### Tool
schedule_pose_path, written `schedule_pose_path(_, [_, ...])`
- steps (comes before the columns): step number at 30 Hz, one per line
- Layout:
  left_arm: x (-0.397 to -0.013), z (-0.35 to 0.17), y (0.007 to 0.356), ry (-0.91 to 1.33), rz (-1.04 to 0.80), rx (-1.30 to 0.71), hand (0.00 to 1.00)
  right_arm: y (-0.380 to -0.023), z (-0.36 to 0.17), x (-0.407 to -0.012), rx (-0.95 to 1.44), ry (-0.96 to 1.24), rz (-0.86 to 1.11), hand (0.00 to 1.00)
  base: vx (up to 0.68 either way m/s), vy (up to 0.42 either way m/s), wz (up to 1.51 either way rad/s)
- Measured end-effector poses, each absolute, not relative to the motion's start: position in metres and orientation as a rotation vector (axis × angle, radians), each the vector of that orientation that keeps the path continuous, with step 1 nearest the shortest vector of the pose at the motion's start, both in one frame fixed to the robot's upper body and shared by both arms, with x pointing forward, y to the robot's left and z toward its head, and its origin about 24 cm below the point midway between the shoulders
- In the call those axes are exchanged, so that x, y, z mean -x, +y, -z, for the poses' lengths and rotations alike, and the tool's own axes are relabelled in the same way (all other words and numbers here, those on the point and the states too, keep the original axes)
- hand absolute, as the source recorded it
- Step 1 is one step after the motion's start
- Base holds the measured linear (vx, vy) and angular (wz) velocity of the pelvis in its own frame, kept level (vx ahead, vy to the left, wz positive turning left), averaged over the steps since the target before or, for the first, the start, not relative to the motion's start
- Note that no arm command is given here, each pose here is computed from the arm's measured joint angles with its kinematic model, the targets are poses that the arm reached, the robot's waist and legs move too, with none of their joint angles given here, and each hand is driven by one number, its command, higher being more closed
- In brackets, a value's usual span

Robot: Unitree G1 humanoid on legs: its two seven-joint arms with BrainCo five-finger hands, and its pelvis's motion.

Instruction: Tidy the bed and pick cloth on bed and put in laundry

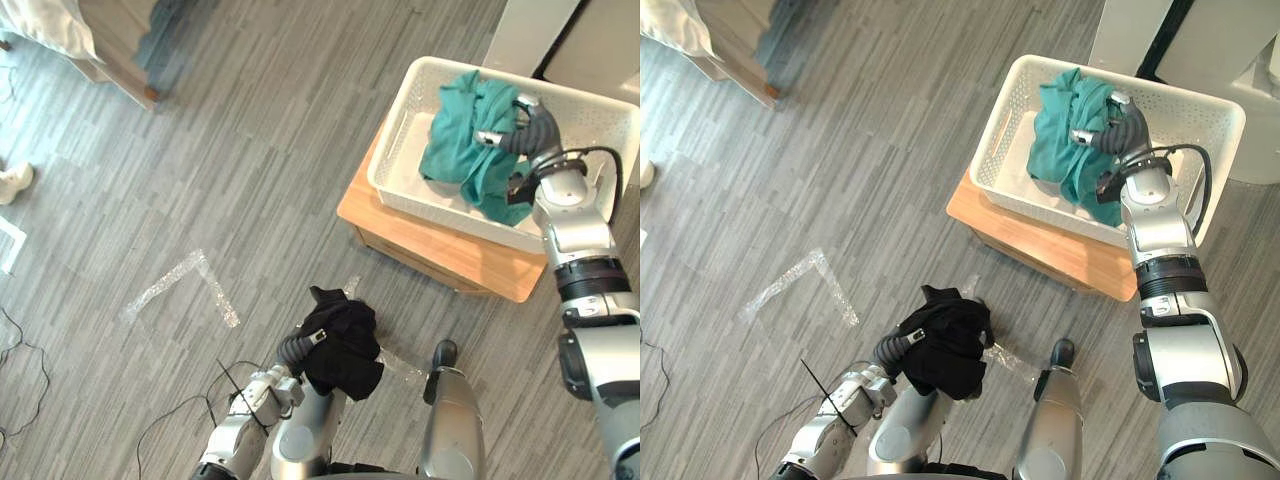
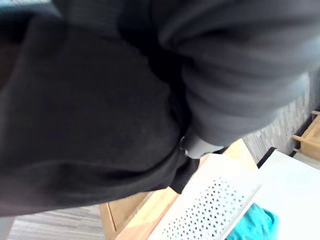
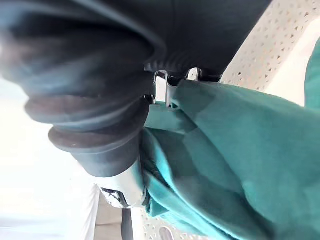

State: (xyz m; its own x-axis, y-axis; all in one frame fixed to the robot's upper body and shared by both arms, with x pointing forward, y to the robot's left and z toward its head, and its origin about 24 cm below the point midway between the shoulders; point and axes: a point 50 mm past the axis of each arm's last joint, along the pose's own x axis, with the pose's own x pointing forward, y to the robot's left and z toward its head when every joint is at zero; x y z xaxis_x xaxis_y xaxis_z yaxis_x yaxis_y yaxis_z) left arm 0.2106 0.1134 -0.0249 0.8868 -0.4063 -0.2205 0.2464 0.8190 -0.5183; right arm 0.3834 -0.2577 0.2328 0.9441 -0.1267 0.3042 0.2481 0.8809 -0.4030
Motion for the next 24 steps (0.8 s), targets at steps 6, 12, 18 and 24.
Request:
schedule_pose_path(6, [-0.215, -0.003, 0.131, 0.179, 0.268, 0.509, 1.0, -0.264, -0.218, -0.369, 0.581, -0.314, 0.21, 0.0, -0.02, -0.088, -0.08])
schedule_pose_path(12, [-0.224, -0.031, 0.157, 0.024, 0.197, 0.388, 1.0, -0.262, -0.151, -0.35, 0.677, -0.162, 0.149, 0.0, 0.06, -0.025, -0.2])
schedule_pose_path(18, [-0.237, -0.058, 0.191, -0.106, 0.095, 0.268, 1.0, -0.266, -0.086, -0.315, 0.603, 0.008, 0.146, 0.0, 0.08, 0.012, -0.18])
schedule_pose_path(24, [-0.252, -0.091, 0.222, -0.223, -0.082, -0.036, 1.0, -0.287, -0.032, -0.269, 0.467, 0.216, 0.229, 0.0, 0.0, 0.003, -0.26])
